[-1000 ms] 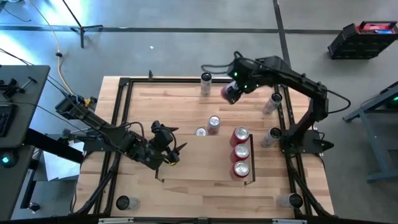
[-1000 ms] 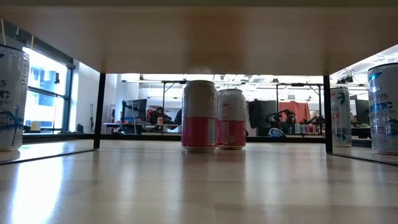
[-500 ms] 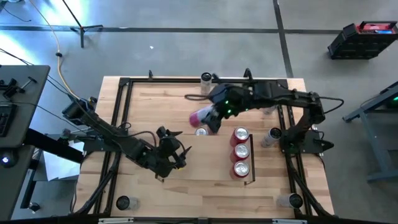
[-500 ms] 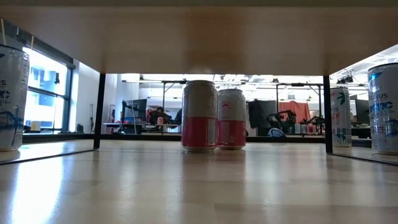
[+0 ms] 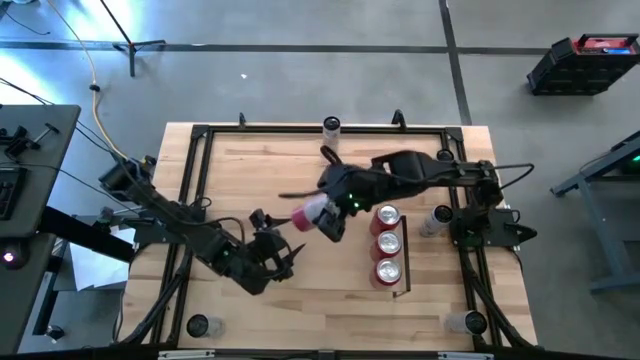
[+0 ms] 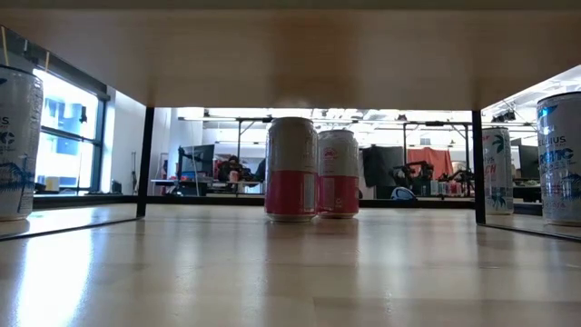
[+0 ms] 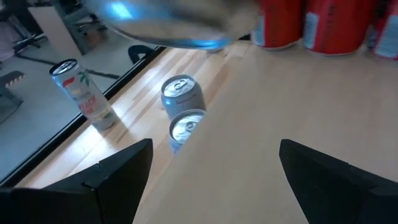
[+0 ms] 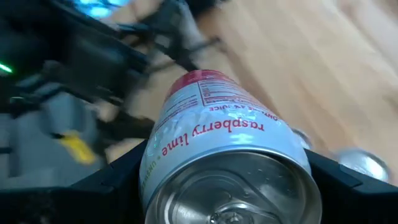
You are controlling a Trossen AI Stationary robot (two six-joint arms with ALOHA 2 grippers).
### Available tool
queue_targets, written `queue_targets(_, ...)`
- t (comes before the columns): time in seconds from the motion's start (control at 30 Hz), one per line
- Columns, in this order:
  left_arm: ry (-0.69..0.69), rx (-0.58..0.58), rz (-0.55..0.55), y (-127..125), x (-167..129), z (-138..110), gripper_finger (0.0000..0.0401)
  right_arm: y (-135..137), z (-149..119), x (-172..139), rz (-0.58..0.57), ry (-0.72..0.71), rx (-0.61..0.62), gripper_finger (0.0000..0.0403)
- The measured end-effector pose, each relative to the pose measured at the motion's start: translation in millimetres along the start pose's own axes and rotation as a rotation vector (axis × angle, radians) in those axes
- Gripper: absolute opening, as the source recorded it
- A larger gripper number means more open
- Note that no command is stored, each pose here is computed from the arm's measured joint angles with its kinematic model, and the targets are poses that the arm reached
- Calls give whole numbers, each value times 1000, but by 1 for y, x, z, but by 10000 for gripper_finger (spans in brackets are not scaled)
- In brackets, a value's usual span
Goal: Place canned beverage on shelf
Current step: Put the top pink and white bottle on the shelf
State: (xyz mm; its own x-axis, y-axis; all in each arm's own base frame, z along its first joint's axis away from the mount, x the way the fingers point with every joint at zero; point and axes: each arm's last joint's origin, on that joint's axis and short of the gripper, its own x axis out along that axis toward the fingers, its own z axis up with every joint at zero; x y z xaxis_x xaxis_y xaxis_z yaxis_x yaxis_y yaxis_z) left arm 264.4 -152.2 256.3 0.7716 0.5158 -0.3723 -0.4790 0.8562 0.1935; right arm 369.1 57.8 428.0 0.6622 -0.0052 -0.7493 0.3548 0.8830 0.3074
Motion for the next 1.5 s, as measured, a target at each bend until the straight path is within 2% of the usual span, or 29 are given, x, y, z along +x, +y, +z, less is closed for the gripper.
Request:
queue_targets(0.13,-16,-6,-34,0,-11,3,341,-1,-10,-5,-127,31,15,284)
queue_targets(0.27,-34,0,-59,2,-20,7,341,-1,-14,-8,-156,38,47,284)
queue_targets(0.5,-57,-42,-93,2,-21,14,341,0,-27,1,-238,134,50,284)
queue_targets(0.67,-40,-48,-124,1,-18,14,341,6,-33,10,-244,172,16,284)
queue_targets(1.07,-54,-108,-117,3,-12,20,341,7,-41,39,-314,273,-20,284)
queue_targets(1.5,-52,-111,-111,5,-9,20,341,8,-42,41,-307,284,-45,297)
